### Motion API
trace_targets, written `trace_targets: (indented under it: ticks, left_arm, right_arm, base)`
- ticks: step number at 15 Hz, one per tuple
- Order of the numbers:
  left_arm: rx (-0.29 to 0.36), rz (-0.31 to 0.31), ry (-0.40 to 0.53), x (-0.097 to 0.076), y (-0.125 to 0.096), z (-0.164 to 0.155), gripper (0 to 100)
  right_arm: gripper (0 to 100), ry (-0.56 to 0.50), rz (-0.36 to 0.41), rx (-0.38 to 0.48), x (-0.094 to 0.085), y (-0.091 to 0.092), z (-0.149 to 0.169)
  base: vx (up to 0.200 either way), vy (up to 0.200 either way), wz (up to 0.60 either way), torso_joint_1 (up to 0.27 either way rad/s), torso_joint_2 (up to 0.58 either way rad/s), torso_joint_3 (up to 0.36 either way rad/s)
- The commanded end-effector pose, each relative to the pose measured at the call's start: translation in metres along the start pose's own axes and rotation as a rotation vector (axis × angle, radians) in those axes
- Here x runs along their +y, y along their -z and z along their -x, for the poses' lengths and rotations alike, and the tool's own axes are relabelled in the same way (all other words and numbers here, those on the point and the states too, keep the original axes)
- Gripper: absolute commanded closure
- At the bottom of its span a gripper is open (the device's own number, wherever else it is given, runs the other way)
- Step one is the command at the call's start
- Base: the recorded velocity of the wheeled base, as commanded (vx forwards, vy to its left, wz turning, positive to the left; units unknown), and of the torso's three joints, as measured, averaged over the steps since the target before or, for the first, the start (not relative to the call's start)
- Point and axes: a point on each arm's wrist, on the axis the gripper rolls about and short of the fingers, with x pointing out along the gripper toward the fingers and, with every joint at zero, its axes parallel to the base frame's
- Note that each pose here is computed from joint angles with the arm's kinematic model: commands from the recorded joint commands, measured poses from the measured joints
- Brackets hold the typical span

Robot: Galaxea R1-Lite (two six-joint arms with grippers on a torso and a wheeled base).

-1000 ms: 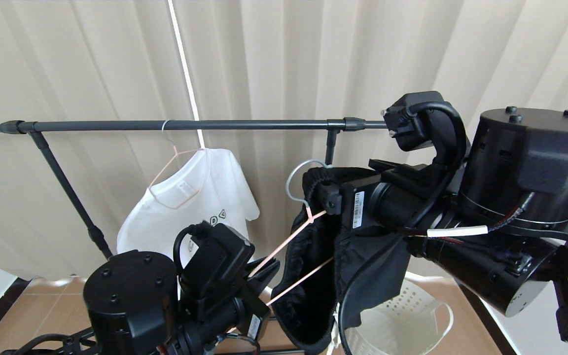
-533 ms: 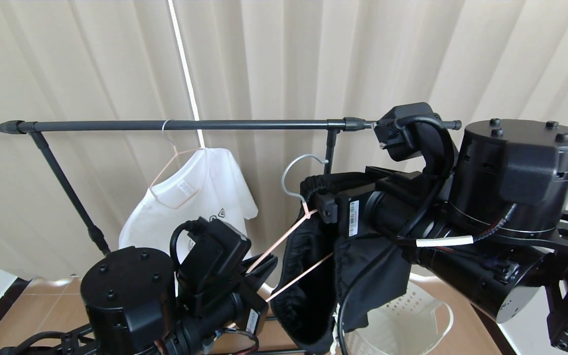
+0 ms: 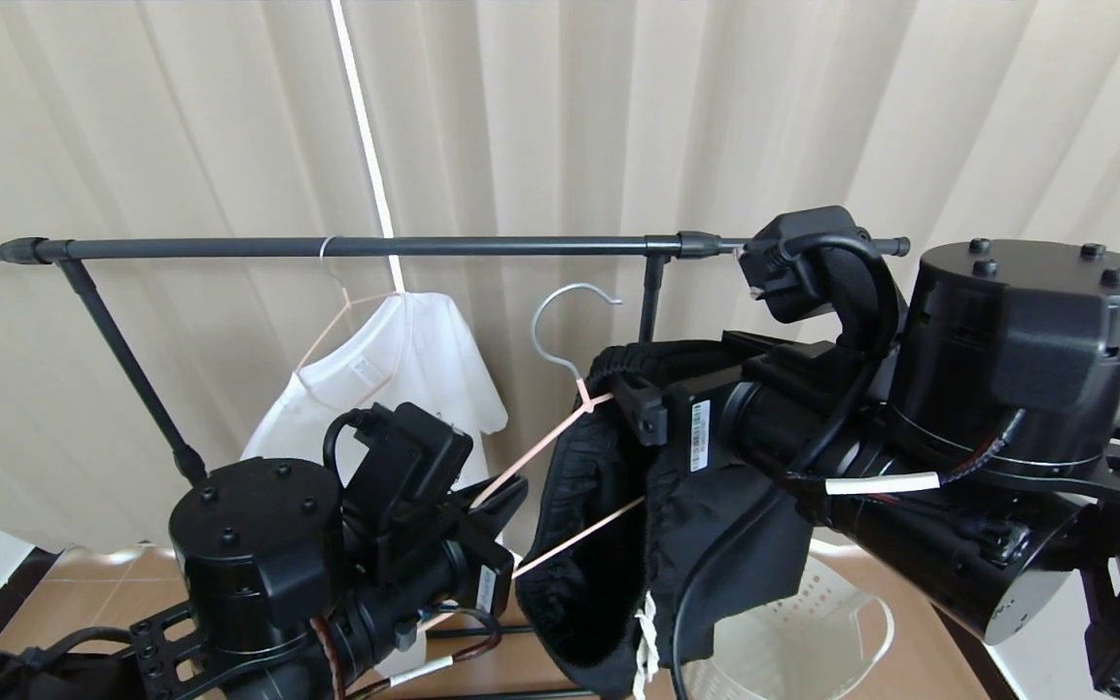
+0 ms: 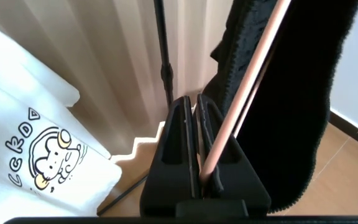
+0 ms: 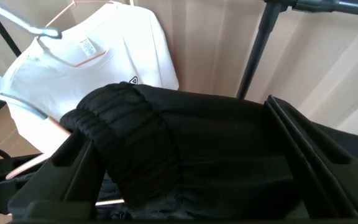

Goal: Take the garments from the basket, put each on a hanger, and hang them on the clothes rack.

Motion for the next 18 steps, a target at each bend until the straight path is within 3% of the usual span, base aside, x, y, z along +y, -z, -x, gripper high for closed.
trace_targets:
  ticks: [1,7,18]
  left_arm:
    - [0.006,0.004,-0.005,0.000,0.001,-0.005,100]
    - [0.012,0.009,-0.043,0.003,0.003,-0.019,100]
    - [-0.069,0.052,-0.083,0.008,-0.010,-0.034,100]
  right_arm:
    - [0,-0.003,-0.002,-0.004,0.000,-0.001,0.001]
    - [0,-0.005,-0.005,-0.009,0.000,-0.003,0.002]
    - [0,-0.007,-0.009,-0.021,-0.002,-0.007,0.006]
  base:
    - [0.000,0.000,0.00,0.000,0.00,0.000]
    - [0.000,0.000,0.00,0.000,0.00,0.000]
    - [0.000,0.000,0.00,0.000,0.00,0.000]
